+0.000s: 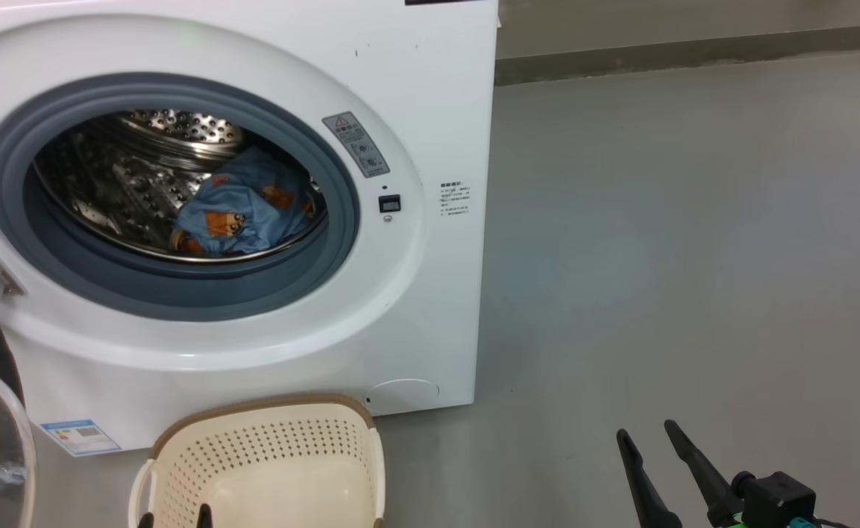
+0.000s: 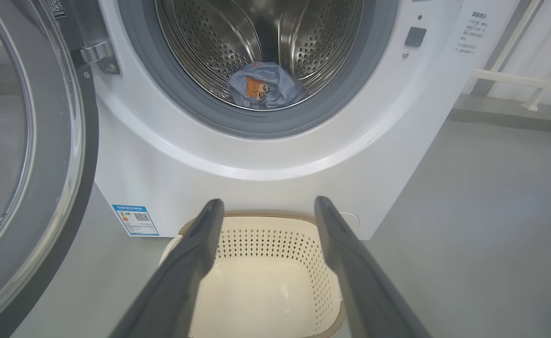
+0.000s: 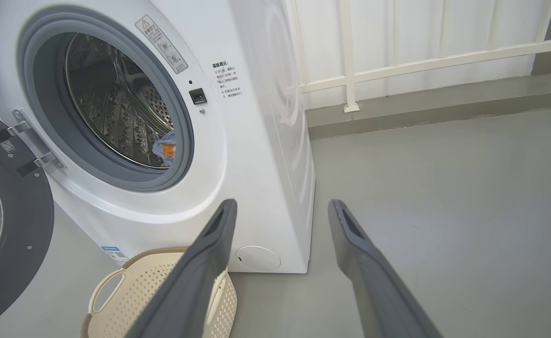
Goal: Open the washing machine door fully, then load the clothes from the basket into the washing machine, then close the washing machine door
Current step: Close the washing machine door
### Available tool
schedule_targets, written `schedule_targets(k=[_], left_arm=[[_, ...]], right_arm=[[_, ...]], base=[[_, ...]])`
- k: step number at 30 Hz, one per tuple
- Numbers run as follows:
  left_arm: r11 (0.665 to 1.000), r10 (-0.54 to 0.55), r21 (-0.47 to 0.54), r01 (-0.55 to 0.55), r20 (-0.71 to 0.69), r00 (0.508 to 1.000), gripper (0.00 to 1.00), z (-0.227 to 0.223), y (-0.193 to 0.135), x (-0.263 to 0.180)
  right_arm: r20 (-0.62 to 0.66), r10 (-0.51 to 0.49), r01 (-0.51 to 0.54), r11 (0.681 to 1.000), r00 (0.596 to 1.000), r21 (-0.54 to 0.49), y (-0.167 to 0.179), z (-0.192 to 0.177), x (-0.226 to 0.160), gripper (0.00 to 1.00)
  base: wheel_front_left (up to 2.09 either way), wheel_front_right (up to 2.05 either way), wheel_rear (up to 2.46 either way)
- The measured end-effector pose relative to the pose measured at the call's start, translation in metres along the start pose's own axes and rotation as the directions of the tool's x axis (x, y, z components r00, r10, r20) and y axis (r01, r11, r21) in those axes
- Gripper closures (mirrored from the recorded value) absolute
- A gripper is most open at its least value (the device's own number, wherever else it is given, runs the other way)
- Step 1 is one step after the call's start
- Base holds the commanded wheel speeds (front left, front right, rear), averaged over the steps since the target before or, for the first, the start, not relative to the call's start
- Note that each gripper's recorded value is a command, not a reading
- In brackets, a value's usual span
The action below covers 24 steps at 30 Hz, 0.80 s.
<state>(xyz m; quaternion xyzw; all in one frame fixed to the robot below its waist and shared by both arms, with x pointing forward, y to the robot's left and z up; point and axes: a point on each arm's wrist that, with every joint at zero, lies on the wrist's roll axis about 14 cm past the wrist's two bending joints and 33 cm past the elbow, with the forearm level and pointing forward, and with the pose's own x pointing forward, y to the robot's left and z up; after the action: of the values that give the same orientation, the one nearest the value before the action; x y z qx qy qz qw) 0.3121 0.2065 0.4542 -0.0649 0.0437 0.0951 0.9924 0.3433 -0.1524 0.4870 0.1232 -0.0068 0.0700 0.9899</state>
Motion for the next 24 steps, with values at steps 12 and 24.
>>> schedule_targets(k=[12,24], left_arm=[[1.000,0.002,0.007,-0.002,-0.002,1.000,0.00,-0.0005,-0.0021,0.0016],[1.000,0.017,0.013,-0.017,-0.002,1.000,0.00,-0.0003,-0.0005,0.0015]], right_arm=[[-0.002,-0.005,0.005,1.000,1.000,-0.001,-0.0014,-0.0006,-0.0024,0.00],[-0.002,-0.007,0.007,1.000,1.000,0.000,-0.0018,-0.0007,-0.0027,0.00]], base=[[-0.46,0.46,0.00],[-1.85,1.85,0.00]])
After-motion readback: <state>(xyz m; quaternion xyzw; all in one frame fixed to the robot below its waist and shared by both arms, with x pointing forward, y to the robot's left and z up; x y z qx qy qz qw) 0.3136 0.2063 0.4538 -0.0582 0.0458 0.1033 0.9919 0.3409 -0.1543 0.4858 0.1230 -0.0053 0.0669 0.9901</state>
